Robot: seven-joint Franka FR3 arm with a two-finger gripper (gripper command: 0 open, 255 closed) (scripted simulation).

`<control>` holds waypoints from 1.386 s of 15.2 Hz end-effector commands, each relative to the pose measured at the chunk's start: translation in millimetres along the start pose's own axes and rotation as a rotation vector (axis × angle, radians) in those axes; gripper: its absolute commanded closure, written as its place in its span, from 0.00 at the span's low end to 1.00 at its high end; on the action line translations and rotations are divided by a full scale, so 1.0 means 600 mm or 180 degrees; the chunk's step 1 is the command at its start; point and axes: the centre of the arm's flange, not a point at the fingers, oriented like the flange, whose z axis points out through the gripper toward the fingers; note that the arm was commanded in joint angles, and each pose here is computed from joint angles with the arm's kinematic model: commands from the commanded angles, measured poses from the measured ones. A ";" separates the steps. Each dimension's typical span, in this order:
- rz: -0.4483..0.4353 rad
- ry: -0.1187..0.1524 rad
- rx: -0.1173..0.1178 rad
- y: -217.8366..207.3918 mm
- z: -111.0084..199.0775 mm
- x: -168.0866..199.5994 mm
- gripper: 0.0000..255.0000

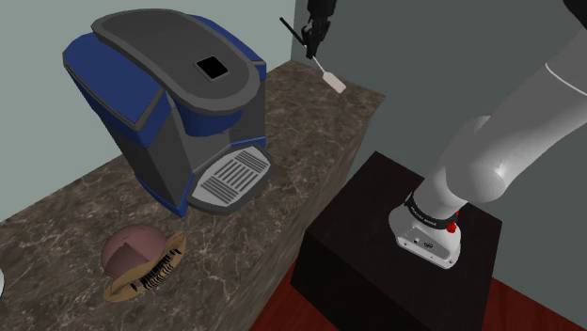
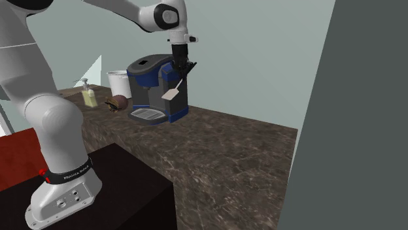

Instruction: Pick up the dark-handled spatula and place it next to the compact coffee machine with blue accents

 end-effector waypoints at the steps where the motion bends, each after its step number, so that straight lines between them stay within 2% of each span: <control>1: -0.0001 0.0002 0.0000 0.000 0.018 -0.001 1.00; 21: -0.0001 0.0002 0.0000 0.001 0.193 -0.013 1.00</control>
